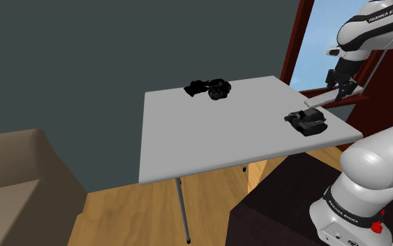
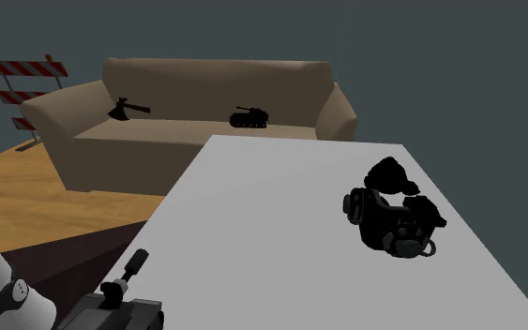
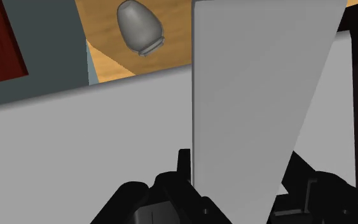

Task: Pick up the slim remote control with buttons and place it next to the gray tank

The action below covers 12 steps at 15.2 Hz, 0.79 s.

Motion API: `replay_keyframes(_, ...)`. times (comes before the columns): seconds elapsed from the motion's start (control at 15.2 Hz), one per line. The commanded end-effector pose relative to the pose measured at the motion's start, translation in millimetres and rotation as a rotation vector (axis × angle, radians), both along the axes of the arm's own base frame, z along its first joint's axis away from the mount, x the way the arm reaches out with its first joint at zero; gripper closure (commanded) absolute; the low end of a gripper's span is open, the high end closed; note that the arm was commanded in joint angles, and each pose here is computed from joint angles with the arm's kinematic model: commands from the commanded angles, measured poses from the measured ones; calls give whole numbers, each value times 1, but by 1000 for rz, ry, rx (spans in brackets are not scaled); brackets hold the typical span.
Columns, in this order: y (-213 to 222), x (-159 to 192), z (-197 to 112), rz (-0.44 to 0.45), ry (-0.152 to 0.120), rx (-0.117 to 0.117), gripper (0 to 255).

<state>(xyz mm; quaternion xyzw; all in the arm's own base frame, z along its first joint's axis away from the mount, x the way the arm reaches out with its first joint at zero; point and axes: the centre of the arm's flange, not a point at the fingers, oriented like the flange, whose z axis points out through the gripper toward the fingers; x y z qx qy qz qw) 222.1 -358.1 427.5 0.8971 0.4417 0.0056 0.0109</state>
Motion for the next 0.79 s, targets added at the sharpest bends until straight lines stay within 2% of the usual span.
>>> replay_keyframes(0.0, 1, 0, -13, 2, 3, 3, 255)
replay_keyframes(0.73, 1, 0, -71, 2, 3, 3, 255)
